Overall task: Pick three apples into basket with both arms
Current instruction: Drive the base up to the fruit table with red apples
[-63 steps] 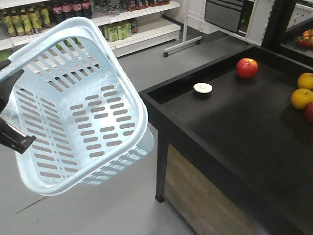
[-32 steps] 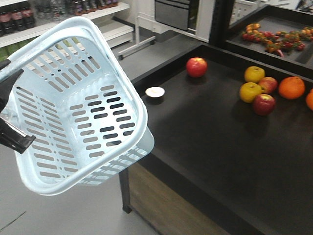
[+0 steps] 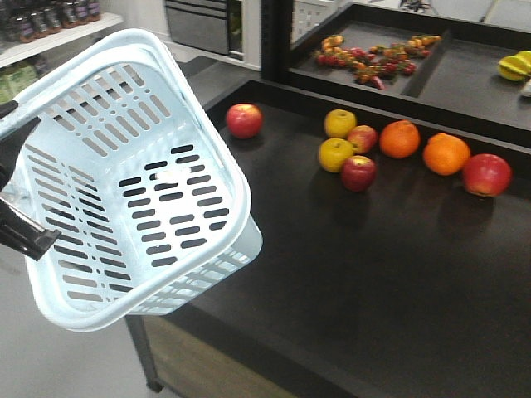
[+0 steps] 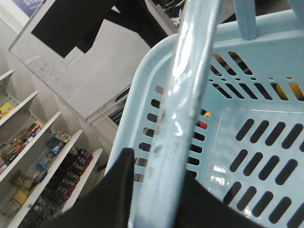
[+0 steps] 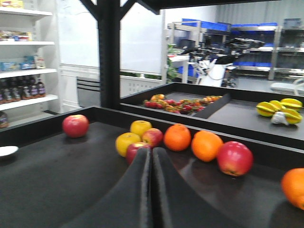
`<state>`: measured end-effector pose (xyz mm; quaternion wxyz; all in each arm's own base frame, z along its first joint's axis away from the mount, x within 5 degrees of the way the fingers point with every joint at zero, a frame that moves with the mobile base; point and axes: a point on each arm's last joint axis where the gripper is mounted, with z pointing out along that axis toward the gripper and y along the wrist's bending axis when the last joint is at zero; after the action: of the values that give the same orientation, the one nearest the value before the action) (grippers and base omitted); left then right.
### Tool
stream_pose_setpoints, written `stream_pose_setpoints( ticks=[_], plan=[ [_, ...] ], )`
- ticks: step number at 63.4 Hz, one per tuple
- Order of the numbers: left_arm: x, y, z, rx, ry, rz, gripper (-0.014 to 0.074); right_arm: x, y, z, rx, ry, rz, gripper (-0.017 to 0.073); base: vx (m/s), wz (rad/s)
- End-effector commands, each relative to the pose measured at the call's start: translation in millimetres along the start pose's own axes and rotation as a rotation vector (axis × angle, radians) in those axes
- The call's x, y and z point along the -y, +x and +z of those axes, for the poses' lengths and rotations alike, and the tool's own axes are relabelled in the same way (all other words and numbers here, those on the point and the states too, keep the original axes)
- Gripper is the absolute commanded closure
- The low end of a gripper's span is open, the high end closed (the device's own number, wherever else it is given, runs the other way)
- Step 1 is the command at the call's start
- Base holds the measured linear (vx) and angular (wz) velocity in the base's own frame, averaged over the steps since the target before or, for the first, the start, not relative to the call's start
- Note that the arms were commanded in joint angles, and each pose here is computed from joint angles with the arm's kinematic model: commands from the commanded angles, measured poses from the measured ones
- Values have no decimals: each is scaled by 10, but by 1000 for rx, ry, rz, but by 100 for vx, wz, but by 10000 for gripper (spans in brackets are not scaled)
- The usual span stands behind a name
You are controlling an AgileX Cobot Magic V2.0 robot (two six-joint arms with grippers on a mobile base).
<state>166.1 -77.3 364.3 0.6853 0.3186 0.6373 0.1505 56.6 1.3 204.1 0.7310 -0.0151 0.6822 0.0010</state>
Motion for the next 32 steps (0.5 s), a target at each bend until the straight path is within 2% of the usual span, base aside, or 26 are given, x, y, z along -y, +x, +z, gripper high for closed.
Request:
stream_pose_setpoints(
  ticks=[1, 32],
  plan=[
    [-105, -91, -39, 33, -45, 2, 601, 0, -22, -7, 68, 1, -14, 568, 10, -38],
    [-105, -91, -39, 33, -45, 2, 601, 0, -22, -7, 68, 1, -14, 568, 10, -43]
  ],
)
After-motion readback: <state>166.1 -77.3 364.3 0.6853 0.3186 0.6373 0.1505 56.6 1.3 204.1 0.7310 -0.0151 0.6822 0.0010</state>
